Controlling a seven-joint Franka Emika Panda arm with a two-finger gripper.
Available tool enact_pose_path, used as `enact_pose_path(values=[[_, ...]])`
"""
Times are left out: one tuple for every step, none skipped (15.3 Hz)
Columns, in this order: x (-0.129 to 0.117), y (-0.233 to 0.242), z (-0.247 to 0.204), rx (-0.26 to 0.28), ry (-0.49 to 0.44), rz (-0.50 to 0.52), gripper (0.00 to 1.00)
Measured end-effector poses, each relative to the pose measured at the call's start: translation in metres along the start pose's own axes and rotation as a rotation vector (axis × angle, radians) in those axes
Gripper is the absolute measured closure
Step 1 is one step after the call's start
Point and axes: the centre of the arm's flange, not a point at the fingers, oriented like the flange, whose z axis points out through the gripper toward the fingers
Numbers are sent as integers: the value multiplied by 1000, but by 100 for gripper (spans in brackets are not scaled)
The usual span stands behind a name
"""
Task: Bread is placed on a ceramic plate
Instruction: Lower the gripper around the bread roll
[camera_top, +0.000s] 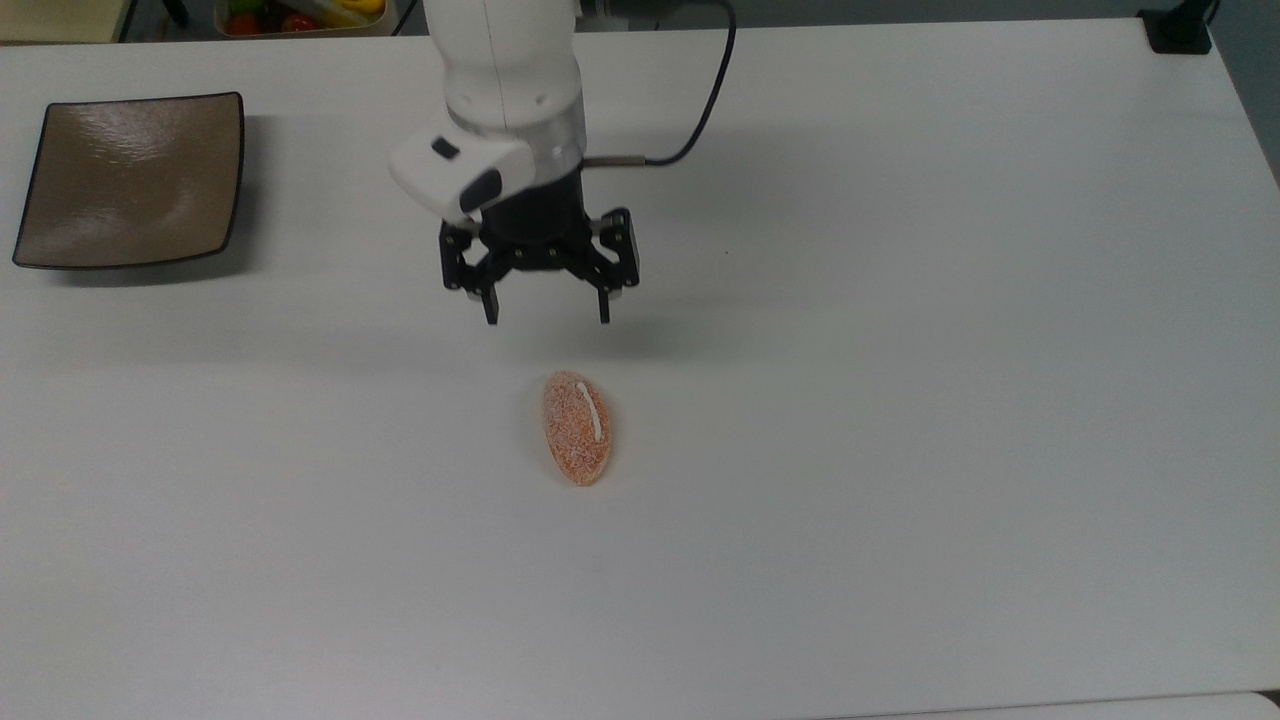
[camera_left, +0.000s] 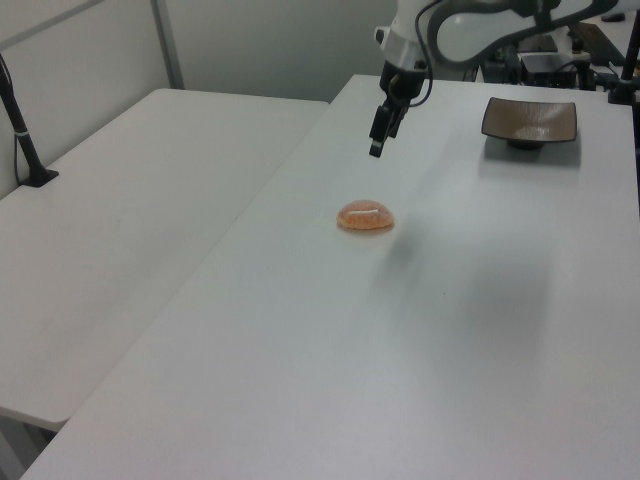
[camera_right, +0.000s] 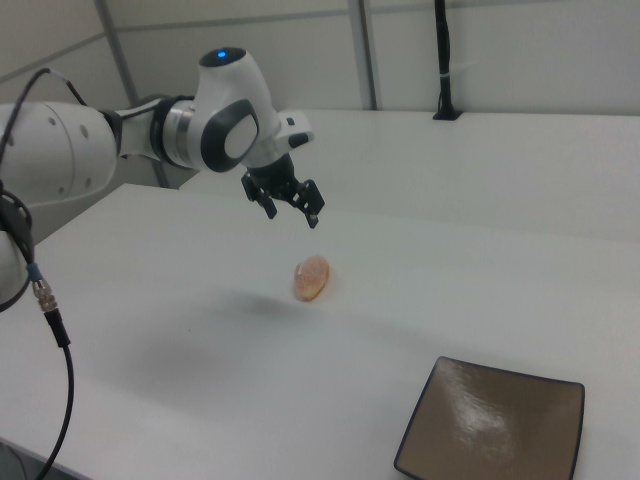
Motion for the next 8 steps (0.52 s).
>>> enact_pose_path(values=[[2, -4, 13, -7, -2, -14, 0], [3, -9, 24, -19, -9, -30, 0], [3, -14, 35, -31, -17, -48, 0], [4, -17, 46, -41, -25, -61, 0], [5, -19, 54, -45, -32, -67, 0], [5, -20, 61, -48, -37, -70, 0], [6, -20, 66, -50, -41, -70, 0], [7, -20, 71, -51, -46, -71, 0]])
